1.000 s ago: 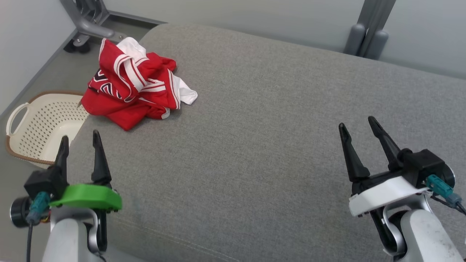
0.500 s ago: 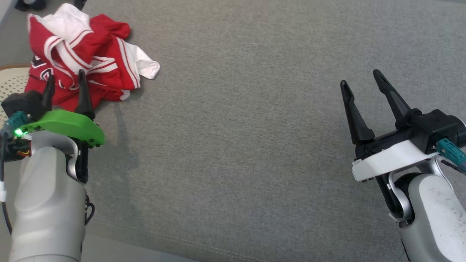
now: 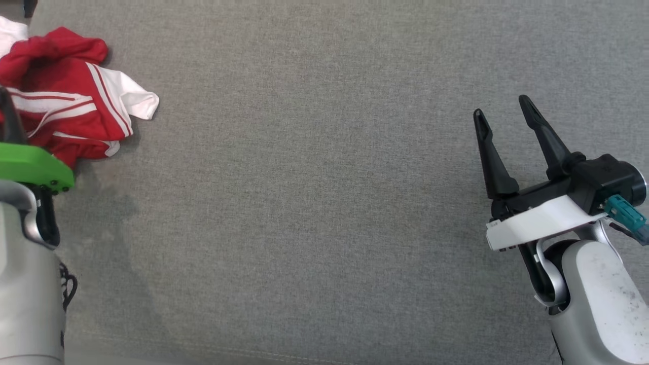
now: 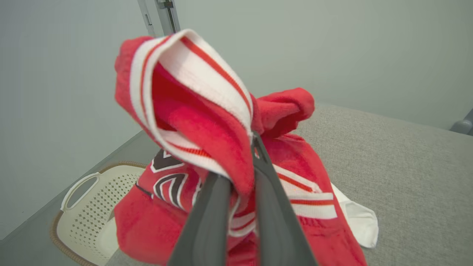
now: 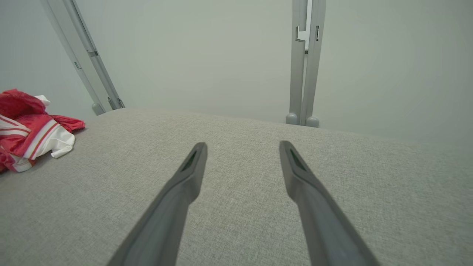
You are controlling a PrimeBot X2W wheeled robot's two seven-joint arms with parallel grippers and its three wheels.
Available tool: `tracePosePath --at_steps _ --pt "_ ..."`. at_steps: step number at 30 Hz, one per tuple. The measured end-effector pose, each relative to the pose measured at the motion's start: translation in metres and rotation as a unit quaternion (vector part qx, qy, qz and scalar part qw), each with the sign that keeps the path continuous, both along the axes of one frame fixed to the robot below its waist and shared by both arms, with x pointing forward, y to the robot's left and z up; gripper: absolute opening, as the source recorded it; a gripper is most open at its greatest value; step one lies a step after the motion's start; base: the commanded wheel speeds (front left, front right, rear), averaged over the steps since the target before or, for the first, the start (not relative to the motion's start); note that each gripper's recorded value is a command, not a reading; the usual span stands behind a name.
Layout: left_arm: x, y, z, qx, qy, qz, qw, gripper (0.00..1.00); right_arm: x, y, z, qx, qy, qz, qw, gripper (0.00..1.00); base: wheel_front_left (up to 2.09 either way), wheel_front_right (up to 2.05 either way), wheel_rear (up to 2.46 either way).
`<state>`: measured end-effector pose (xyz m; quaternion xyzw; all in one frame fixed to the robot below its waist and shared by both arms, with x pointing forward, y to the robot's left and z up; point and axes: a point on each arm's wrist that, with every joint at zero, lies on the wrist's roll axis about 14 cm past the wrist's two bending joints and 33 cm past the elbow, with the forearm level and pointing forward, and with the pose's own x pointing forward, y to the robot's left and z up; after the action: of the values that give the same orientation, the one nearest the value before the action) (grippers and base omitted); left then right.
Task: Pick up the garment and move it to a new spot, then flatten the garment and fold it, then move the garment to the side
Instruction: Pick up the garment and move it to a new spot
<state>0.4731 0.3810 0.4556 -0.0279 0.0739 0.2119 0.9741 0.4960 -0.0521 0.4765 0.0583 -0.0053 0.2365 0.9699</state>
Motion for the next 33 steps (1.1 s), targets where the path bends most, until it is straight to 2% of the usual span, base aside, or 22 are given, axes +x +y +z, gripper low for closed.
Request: tracePosePath --at_steps 7,13,17,23,27,28,30,33 --pt "-0.024 0.000 0.040 0.039 -0.050 -0.007 0.998 0.00 -0.019 -0.004 0.020 0.007 -0.014 -0.008 1.000 1.00 0.00 0.00 0.00" --pt "-0.041 -0.031 0.065 0.060 -0.088 -0.045 0.993 0.00 -0.046 -0.008 0.033 0.007 -0.019 -0.012 1.000 1.00 0.00 0.00 0.00" --pt "-0.046 -0.069 0.082 0.062 -0.116 -0.089 0.987 0.00 -0.060 -0.014 0.047 0.003 -0.033 -0.019 0.999 1.00 0.00 0.00 0.00" --pt "-0.030 -0.168 0.096 0.035 -0.135 -0.210 0.968 0.00 -0.073 -0.042 0.065 -0.008 -0.053 -0.053 0.997 1.00 0.00 0.00 0.00" --pt "-0.022 -0.238 0.101 0.018 -0.140 -0.299 0.944 0.00 -0.078 -0.067 0.075 -0.014 -0.064 -0.087 0.994 1.00 0.00 0.00 0.00" --pt "-0.019 -0.285 0.100 0.010 -0.136 -0.360 0.923 0.00 -0.082 -0.083 0.078 -0.014 -0.068 -0.109 0.992 1.00 0.00 0.00 0.00" --pt "-0.018 -0.326 0.100 0.004 -0.135 -0.411 0.902 0.00 -0.084 -0.098 0.078 -0.013 -0.068 -0.132 0.989 1.00 0.00 0.00 0.00" --pt "-0.021 -0.386 0.098 -0.005 -0.130 -0.491 0.861 0.00 -0.089 -0.118 0.074 -0.013 -0.063 -0.164 0.984 1.00 0.00 0.00 0.00"
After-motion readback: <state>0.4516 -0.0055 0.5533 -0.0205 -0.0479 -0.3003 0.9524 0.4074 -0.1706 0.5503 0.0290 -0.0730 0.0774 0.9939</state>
